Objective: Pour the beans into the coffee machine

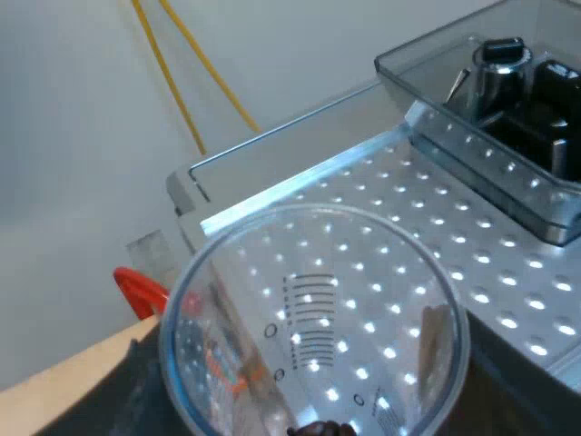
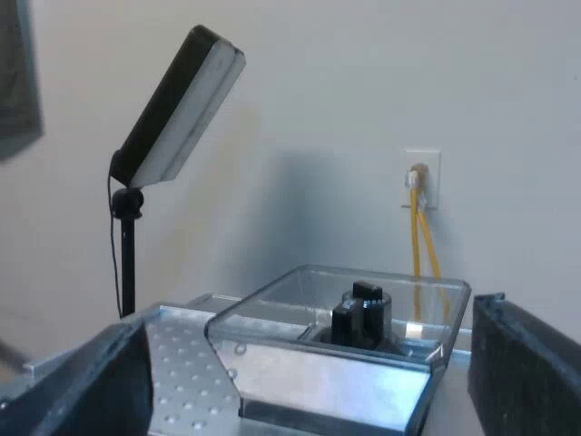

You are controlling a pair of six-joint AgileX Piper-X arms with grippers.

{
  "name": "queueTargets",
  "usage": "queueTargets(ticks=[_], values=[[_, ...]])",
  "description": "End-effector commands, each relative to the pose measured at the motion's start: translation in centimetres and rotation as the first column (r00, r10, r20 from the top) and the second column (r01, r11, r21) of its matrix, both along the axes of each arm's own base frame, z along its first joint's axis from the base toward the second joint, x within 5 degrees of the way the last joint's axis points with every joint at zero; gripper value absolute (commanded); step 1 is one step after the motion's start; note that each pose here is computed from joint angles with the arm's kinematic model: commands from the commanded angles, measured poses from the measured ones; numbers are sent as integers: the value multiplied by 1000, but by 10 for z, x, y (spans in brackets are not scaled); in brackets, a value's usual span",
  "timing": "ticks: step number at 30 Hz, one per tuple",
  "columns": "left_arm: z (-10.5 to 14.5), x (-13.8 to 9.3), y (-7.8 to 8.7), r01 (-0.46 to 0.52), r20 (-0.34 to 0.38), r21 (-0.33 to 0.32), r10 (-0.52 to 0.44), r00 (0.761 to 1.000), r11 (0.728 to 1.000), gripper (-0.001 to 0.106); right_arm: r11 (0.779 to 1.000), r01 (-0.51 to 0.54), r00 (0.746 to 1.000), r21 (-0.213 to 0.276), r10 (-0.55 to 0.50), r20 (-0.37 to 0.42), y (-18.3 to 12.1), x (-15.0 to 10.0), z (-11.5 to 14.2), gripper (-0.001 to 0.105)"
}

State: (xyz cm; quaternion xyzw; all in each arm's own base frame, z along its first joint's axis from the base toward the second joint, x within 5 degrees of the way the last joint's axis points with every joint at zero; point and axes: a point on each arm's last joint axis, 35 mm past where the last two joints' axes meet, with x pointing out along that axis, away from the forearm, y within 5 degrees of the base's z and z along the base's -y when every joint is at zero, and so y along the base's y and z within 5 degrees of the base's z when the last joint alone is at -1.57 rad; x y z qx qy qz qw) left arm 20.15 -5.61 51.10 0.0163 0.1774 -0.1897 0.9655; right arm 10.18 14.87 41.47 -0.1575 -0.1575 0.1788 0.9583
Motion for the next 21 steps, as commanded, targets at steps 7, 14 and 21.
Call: queueTargets(ticks=[7,14,21], values=[[7,46,-42,11,27,141,-15,1000,990,13,998,71,997,-3,-71,-41,-4,1,0,73],[12,81,-62,17,38,158,-24,999,987,13,998,71,997,-3,-71,-41,-4,1,0,73],[19,114,-75,2,94,155,-17,995,988,13,998,71,997,-3,-71,-41,-4,1,0,73]])
